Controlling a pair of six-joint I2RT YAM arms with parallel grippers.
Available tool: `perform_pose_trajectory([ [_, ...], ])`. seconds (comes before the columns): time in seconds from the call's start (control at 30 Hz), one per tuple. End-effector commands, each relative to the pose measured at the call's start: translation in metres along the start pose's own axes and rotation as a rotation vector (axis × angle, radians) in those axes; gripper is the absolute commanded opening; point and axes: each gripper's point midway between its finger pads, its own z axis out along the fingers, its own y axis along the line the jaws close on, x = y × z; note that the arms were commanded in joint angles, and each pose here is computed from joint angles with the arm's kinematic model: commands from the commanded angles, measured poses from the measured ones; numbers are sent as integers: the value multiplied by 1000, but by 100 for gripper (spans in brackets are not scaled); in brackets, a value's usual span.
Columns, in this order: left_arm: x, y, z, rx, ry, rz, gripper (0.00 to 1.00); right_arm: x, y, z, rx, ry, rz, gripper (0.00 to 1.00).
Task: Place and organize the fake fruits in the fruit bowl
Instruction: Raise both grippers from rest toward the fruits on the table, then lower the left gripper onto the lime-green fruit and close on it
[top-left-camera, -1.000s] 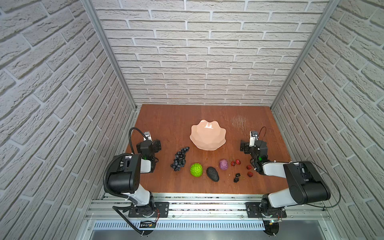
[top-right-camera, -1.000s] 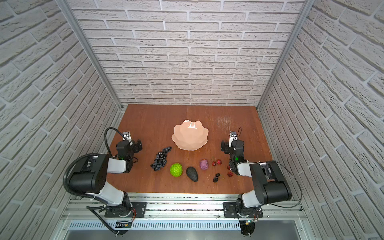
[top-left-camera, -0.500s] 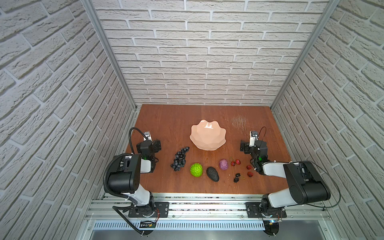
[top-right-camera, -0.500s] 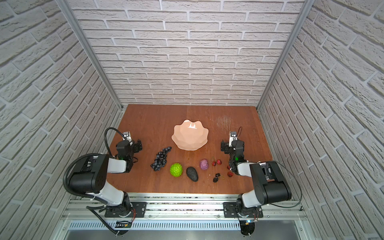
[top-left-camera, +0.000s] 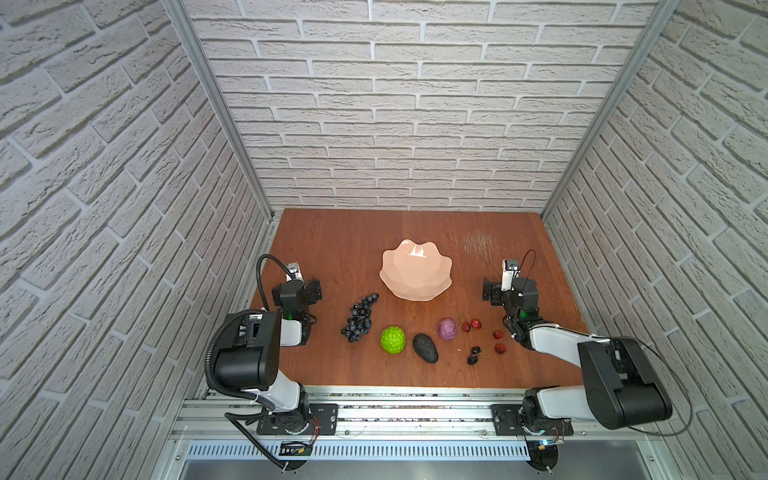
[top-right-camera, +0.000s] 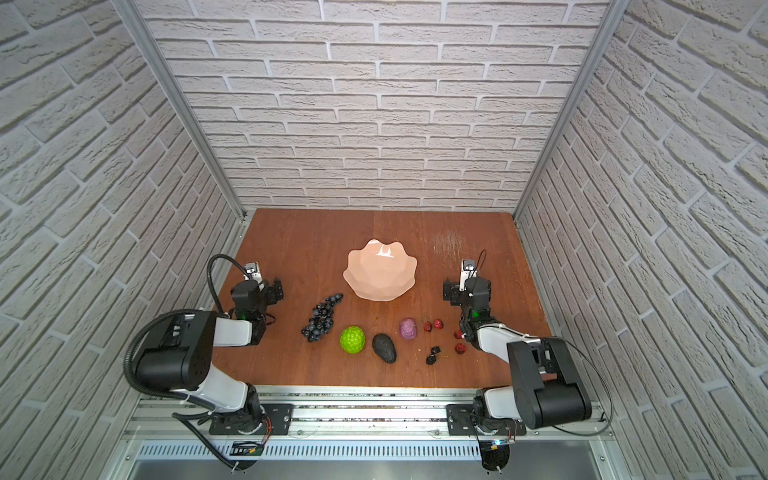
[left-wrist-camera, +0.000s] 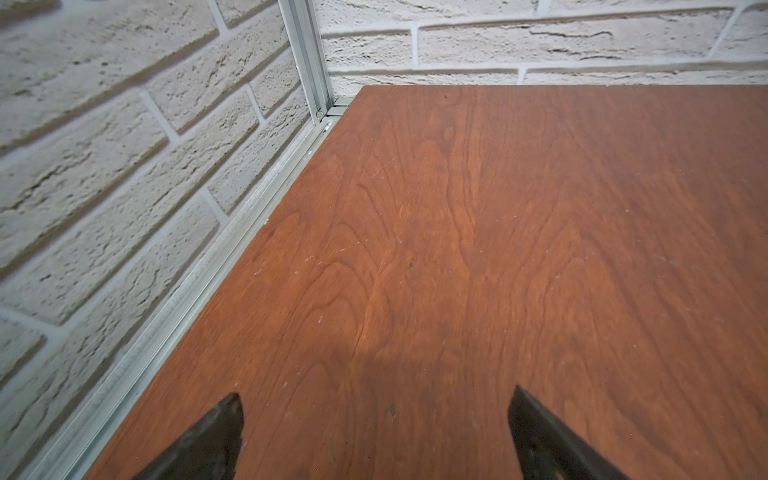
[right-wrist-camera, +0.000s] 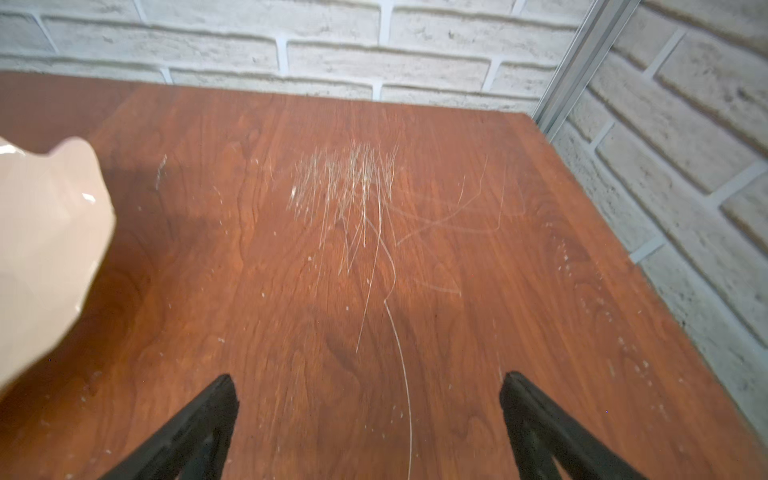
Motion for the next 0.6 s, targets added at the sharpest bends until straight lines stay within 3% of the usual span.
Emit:
perform_pose_trajectory([
  [0.0, -35, 6, -6, -61, -45, 11, 98, -42, -1, -20, -6, -50, 52, 99],
  [0.17, -73, 21, -10, -100, 19, 17, 98, -69, 10, -37, -84, 0, 103, 100],
  [0.3, -93, 19, -26, -135, 155, -35, 98, -83, 26, -52, -170, 42, 145, 99],
  [0.37, -98, 5, -41, -102, 234, -69, 98, -85, 37, -61, -213, 63, 136, 98],
  [0.57, -91, -84, -109, 133, 403, 27, 98, -85, 79, -81, -330, 151, 62, 97],
])
